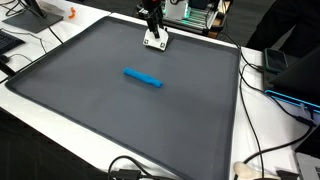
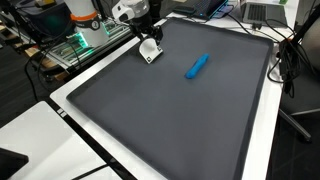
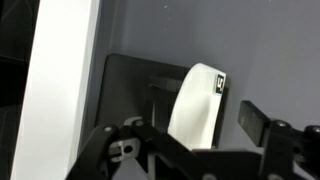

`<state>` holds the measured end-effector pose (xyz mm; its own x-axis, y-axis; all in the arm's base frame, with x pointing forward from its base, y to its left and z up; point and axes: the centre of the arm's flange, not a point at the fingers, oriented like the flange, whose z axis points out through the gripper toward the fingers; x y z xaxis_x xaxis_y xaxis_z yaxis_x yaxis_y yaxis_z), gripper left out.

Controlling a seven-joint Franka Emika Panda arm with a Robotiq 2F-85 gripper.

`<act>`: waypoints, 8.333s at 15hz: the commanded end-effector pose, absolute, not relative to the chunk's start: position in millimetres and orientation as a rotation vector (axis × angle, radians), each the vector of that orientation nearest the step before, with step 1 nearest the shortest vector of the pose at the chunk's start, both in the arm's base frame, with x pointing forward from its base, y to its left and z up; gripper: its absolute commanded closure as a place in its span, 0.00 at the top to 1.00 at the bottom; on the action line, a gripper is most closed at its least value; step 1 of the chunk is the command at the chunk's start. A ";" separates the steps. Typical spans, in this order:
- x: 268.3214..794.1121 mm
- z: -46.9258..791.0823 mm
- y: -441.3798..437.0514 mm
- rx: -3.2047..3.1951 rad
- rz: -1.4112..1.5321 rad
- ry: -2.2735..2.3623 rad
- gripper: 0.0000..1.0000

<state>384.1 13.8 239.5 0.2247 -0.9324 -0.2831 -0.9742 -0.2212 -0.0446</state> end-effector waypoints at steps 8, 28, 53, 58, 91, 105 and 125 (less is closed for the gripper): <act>380.6 228.3 20.0 -2.253 0.243 1.870 0.55; 408.3 277.2 22.7 -2.129 0.068 1.840 0.01; 616.6 323.6 143.7 -3.158 0.299 0.294 0.01; 623.3 310.1 155.9 -3.214 0.307 -0.040 0.01; 639.2 273.9 178.5 -3.214 0.256 -0.194 0.01; 646.2 252.9 180.0 -3.251 0.228 -0.236 0.01; 644.9 216.3 172.4 -3.229 0.373 -0.319 0.01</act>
<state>649.5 181.4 240.0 0.9688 0.1646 -0.1852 0.1856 -0.9773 0.1019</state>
